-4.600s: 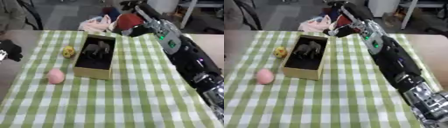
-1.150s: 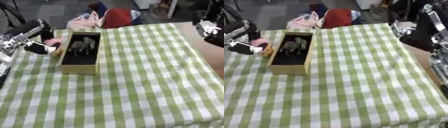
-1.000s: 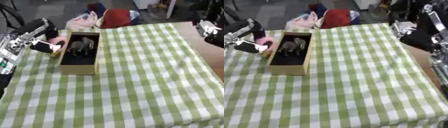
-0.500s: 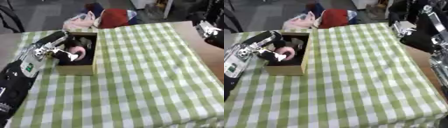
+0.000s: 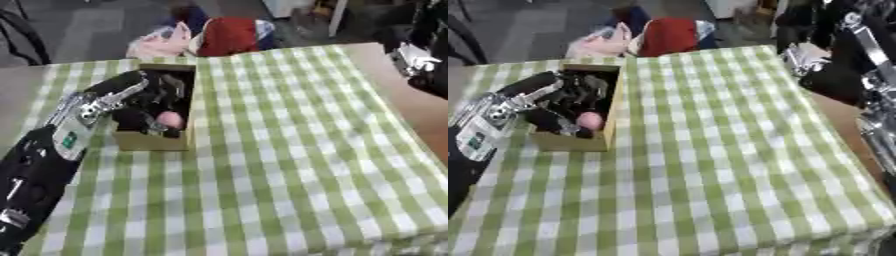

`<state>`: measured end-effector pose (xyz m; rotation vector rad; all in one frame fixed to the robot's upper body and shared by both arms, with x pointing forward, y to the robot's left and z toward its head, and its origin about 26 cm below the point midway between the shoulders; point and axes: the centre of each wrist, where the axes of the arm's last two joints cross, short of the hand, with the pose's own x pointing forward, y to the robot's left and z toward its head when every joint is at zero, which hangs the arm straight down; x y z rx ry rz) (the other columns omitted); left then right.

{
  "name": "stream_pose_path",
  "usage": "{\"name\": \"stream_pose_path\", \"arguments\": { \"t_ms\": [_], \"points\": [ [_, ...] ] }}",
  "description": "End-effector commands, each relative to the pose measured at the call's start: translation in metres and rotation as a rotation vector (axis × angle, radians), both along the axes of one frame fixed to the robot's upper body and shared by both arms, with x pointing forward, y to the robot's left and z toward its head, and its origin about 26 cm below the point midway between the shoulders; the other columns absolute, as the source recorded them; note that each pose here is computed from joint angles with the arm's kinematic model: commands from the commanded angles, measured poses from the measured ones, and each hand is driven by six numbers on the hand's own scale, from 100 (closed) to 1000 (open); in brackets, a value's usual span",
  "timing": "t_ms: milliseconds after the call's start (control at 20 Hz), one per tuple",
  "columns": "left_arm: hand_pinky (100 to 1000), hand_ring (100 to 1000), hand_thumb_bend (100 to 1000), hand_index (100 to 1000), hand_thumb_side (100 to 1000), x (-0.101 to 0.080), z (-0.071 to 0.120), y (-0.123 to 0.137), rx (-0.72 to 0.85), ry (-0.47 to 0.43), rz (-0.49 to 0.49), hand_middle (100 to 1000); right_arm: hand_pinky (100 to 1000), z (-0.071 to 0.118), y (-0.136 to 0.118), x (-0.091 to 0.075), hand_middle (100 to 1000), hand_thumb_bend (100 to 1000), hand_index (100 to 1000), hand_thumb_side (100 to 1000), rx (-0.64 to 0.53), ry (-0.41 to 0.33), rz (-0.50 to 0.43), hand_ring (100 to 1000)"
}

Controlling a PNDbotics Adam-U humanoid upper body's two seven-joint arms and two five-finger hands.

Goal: Pick up objects on the table and place them in the box.

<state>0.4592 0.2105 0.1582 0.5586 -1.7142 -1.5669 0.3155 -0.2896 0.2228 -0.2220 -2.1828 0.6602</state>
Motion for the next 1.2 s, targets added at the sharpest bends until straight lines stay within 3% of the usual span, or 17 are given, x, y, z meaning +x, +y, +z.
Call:
{"name": "stream_pose_path", "arguments": {
  "t_ms": [50, 200, 300, 450, 600, 650, 750, 800, 950, 1200],
  "points": [
    [768, 753, 1000, 822, 724, -0.006, 0.036, 0.012, -0.027, -0.134, 0.02, 756, 709, 0.006, -0.003, 0.0, 665, 136, 925, 364, -0.01, -0.018, -0.003, 785],
    [730, 697, 920, 797, 701, -0.017, 0.066, 0.027, -0.134, -0.236, 0.068, 707, 710, 0.005, -0.004, 0.0, 665, 133, 925, 368, -0.015, -0.012, -0.004, 785],
    [706, 667, 784, 772, 669, -0.023, 0.082, 0.04, -0.201, -0.281, 0.131, 676, 710, 0.004, -0.004, 0.0, 665, 132, 925, 369, -0.017, -0.01, -0.005, 785],
    [702, 666, 691, 764, 571, -0.027, 0.093, 0.066, -0.242, -0.321, 0.251, 674, 710, 0.003, -0.004, 0.001, 664, 129, 924, 371, -0.02, -0.007, -0.006, 785],
    [705, 673, 609, 761, 514, -0.022, 0.087, 0.094, -0.184, -0.308, 0.355, 681, 710, 0.002, -0.005, 0.001, 664, 127, 925, 372, -0.023, -0.003, -0.007, 786],
    [704, 673, 559, 757, 454, -0.019, 0.084, 0.103, -0.156, -0.299, 0.381, 679, 711, 0.002, -0.005, 0.001, 664, 126, 925, 372, -0.023, -0.004, -0.007, 786],
    [703, 670, 536, 753, 419, -0.014, 0.076, 0.117, -0.103, -0.282, 0.421, 676, 711, 0.002, -0.005, 0.0, 664, 125, 924, 372, -0.023, -0.004, -0.005, 786],
    [697, 659, 483, 742, 349, -0.011, 0.071, 0.124, -0.081, -0.268, 0.438, 662, 711, 0.002, -0.005, 0.0, 664, 124, 925, 373, -0.025, -0.003, -0.003, 787],
    [690, 644, 463, 729, 289, -0.004, 0.054, 0.136, -0.036, -0.221, 0.463, 645, 711, 0.002, -0.004, 0.0, 664, 121, 925, 375, -0.024, -0.002, 0.002, 787],
    [676, 622, 470, 712, 288, 0.004, 0.031, 0.142, 0.027, -0.169, 0.473, 620, 711, 0.002, -0.003, 0.0, 665, 112, 925, 381, -0.028, -0.001, 0.01, 787]
  ]
}}
